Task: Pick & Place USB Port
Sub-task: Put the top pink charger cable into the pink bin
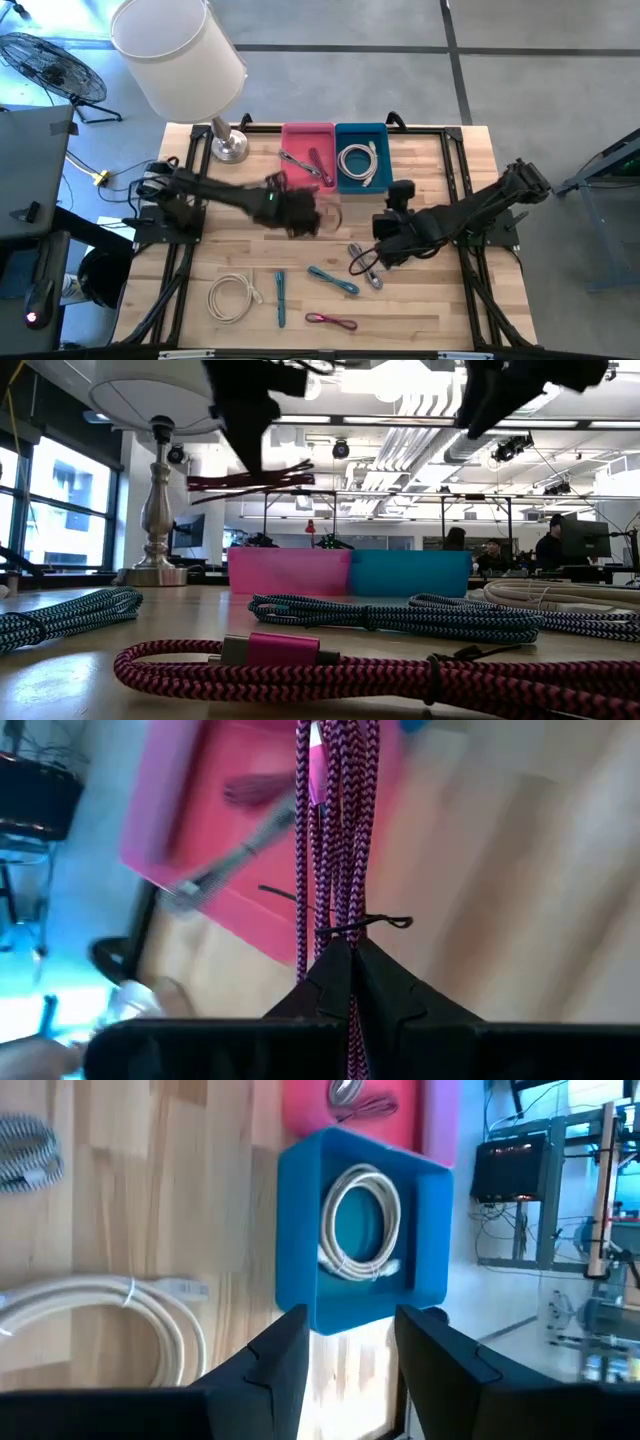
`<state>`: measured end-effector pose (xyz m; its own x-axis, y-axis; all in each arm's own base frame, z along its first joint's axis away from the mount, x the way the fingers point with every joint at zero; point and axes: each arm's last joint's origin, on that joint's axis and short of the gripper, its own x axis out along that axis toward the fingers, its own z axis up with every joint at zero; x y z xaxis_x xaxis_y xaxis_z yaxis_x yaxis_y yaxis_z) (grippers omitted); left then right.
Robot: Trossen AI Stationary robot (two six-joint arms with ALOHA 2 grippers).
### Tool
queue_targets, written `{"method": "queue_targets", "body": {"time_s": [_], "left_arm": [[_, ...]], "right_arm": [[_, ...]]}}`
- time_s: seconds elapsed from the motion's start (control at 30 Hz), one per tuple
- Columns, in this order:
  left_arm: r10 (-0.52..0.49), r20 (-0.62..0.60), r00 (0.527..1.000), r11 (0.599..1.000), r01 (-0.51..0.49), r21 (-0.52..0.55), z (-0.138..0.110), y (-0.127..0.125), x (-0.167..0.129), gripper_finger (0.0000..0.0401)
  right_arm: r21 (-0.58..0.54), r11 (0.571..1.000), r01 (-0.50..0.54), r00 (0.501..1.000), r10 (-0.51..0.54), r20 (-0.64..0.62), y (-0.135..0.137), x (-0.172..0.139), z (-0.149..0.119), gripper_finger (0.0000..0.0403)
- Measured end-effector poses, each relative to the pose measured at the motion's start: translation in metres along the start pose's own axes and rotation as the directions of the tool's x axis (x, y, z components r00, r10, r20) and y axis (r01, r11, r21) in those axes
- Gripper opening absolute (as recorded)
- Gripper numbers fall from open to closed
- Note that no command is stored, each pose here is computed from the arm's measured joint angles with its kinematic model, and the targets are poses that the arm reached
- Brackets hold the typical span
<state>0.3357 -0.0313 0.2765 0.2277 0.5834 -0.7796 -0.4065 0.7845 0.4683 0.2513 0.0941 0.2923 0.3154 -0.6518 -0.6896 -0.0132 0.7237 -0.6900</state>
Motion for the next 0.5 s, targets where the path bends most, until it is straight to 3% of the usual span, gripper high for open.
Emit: {"method": "queue_targets", "body": {"time_s": [0.2, 0.5], "left_arm": [[-0.066, -0.023, 0.998, 0.997, 0.067, 0.049, 0.030, 0.060, 0.045, 0.0000], [-0.184, 0.085, 0.979, 0.983, 0.186, -0.015, 0.048, 0.134, 0.090, 0.0000]], "right_arm": [[0.097, 0.995, -0.028, 0.995, 0.018, 0.100, -0.010, -0.025, -0.014, 0.0142], [0.133, 0.991, -0.016, 0.989, -0.005, 0.150, -0.008, -0.042, -0.026, 0.0142]]}}
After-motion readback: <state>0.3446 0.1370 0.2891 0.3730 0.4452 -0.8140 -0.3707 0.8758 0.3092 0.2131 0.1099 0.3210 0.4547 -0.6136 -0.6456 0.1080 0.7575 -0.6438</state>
